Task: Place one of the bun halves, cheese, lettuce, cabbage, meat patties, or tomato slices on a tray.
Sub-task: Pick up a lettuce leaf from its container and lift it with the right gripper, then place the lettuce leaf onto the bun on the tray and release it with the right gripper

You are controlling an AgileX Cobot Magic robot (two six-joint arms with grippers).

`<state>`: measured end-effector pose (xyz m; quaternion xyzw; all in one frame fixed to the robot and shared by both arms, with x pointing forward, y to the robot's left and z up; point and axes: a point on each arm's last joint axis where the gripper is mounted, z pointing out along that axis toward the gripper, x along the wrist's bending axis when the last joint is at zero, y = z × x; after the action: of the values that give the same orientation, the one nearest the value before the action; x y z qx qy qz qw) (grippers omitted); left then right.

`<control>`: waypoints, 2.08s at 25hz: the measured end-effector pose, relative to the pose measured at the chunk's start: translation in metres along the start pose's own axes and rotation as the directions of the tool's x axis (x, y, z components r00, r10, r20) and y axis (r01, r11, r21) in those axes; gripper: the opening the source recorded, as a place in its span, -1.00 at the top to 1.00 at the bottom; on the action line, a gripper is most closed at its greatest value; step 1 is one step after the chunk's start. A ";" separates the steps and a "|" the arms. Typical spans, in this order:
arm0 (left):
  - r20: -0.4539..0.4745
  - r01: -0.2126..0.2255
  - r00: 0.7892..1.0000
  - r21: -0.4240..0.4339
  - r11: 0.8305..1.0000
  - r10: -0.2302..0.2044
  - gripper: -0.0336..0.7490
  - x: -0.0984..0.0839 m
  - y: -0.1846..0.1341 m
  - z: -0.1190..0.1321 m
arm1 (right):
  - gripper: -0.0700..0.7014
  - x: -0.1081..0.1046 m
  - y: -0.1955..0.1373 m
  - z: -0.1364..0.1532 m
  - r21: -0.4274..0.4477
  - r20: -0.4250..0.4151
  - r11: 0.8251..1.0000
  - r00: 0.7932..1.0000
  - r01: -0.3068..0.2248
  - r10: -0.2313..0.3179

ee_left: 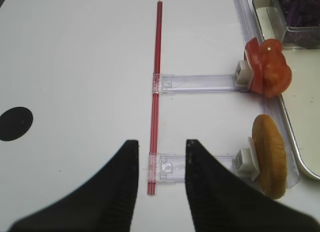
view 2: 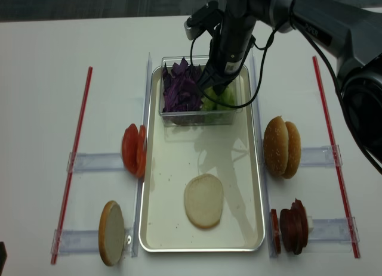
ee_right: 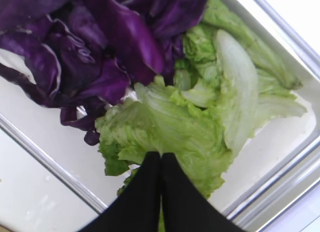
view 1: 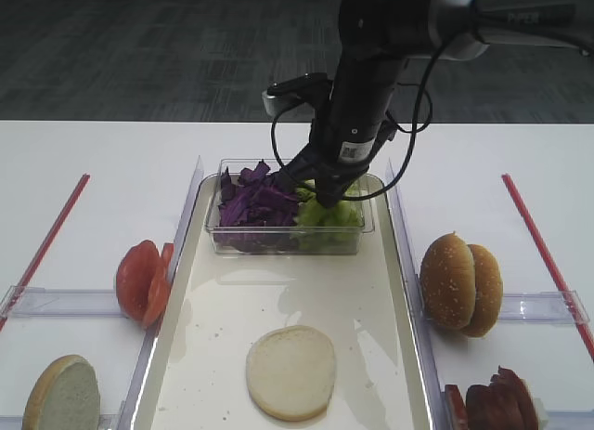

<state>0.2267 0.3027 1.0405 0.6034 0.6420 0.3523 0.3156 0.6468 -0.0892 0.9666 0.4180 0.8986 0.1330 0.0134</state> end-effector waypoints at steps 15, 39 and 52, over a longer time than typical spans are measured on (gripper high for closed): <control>0.000 0.000 1.000 0.000 1.000 0.000 0.34 0.000 0.000 0.000 | 0.74 0.003 0.007 -0.025 -0.010 -0.004 1.000 1.000 0.013 -0.013; 0.000 0.000 1.000 0.000 1.000 0.000 0.34 0.000 0.000 0.000 | 0.74 0.029 -0.019 -0.089 -0.034 0.004 0.999 0.999 0.042 -0.042; 0.000 0.000 1.000 0.000 1.000 0.000 0.34 0.000 0.000 0.000 | 0.74 0.075 -0.047 -0.096 0.011 -0.034 0.991 0.991 0.130 -0.129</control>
<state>0.2267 0.3027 1.0405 0.6034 0.6420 0.3523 0.3156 0.5503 -0.0832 1.0536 0.3565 0.9248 0.1327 0.0043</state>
